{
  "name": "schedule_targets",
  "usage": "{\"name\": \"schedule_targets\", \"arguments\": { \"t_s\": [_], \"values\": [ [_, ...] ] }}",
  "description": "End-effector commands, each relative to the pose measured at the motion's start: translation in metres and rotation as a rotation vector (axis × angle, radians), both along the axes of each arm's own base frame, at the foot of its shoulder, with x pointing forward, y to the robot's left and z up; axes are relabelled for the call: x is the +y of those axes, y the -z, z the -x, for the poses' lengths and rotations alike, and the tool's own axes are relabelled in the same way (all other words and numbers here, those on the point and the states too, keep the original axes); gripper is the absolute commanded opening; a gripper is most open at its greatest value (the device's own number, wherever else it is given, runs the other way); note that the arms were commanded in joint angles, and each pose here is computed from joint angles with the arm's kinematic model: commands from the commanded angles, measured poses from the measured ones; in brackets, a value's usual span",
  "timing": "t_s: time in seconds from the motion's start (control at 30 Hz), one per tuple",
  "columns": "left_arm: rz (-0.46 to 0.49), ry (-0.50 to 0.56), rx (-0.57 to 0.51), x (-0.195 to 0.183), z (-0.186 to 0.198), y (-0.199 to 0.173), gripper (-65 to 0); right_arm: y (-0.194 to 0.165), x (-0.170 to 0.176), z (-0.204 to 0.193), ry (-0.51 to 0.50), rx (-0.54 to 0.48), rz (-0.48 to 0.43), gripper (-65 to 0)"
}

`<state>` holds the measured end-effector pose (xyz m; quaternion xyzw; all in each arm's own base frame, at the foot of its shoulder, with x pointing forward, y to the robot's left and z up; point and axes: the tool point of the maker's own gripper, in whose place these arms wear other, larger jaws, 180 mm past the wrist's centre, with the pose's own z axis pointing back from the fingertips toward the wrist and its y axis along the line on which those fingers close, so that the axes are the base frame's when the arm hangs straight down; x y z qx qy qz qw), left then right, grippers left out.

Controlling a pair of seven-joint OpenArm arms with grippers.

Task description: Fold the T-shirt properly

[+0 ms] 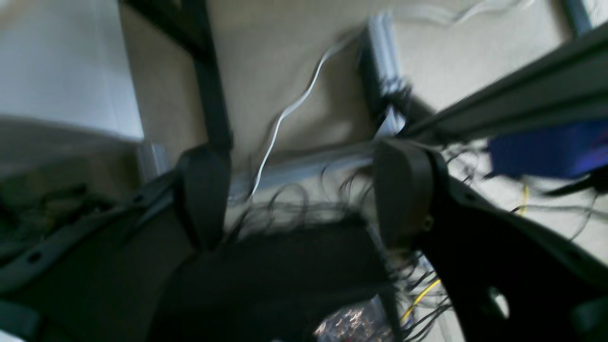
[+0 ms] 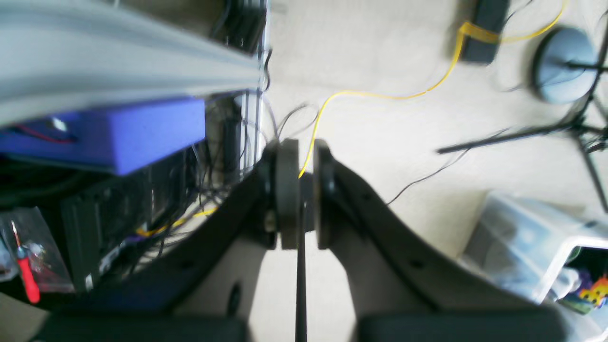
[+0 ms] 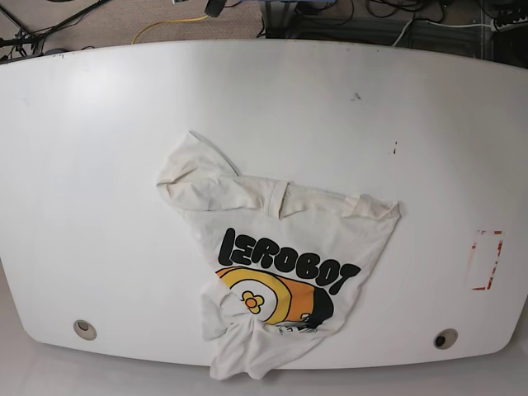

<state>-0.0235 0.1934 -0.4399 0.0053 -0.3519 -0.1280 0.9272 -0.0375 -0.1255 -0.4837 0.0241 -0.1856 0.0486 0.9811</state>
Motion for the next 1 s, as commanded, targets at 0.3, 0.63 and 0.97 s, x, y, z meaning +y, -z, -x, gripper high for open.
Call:
{"name": "schedule_targets", "arguments": {
  "t_s": [0.3,0.63,0.97],
  "values": [
    [0.014,0.026,-0.129,-0.009,-0.022,-0.066,-21.7,-0.062,-0.007,-0.028,-0.028,-0.103,0.036,-60.1],
    [0.013,0.037,-0.235,-0.013,-0.052,-0.096,-21.7,-0.077,-0.007,-0.057,-0.044,-0.191,0.045,-60.1],
    [0.024,-0.013,-0.315,-0.017,-0.077,-0.097,-20.7,-0.085,-0.010,-0.118,-0.068,-0.343,0.056,-60.1]
  ]
}}
